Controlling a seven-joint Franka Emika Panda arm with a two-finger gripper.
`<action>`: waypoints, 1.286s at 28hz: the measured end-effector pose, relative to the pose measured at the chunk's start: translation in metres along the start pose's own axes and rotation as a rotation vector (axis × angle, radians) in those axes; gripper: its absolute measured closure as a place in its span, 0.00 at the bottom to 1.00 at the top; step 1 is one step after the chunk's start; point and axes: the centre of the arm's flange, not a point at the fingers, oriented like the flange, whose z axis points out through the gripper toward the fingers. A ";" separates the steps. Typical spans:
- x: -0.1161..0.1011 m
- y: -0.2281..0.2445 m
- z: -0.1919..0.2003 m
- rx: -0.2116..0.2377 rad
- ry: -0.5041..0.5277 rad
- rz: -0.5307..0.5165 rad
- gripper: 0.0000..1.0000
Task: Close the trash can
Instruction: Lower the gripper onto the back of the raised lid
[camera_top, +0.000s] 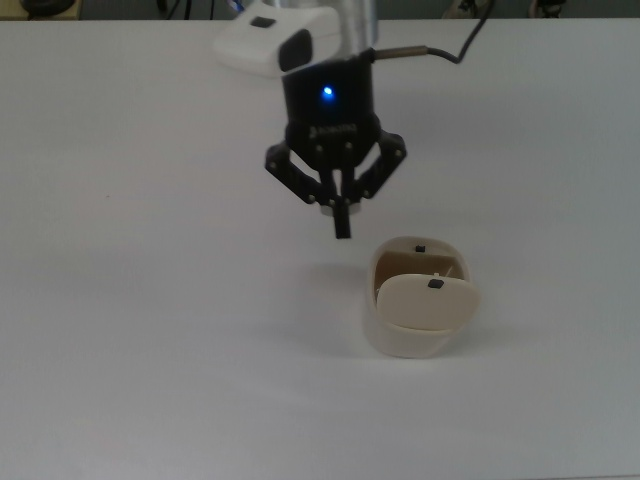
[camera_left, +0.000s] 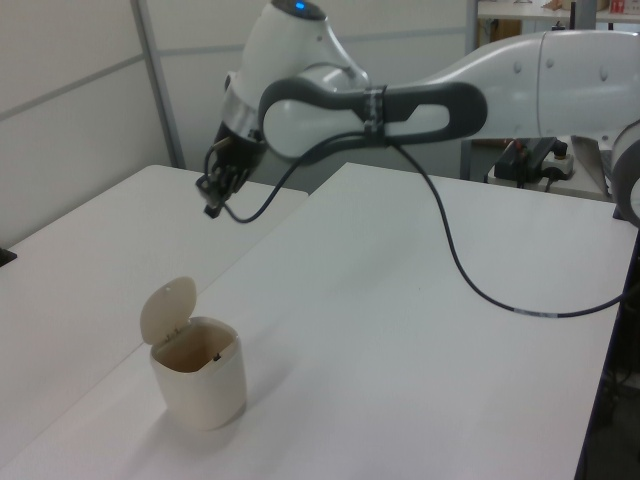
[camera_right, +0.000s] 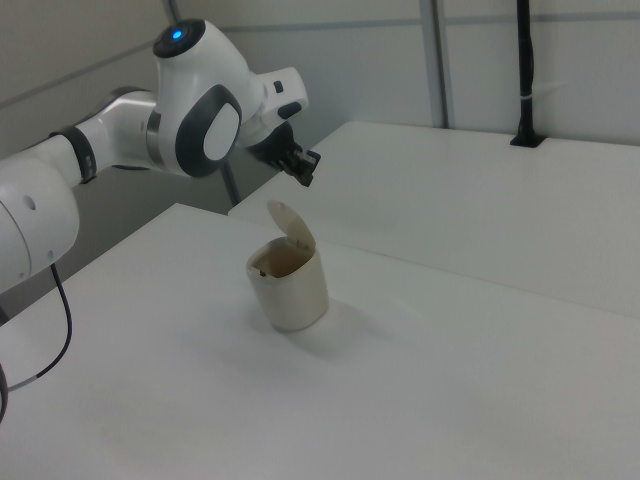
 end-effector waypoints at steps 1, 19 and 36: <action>0.000 -0.005 0.003 0.004 0.011 -0.004 0.99; -0.014 -0.056 0.072 0.044 0.055 -0.062 0.99; -0.046 -0.083 0.107 0.049 -0.028 -0.104 0.99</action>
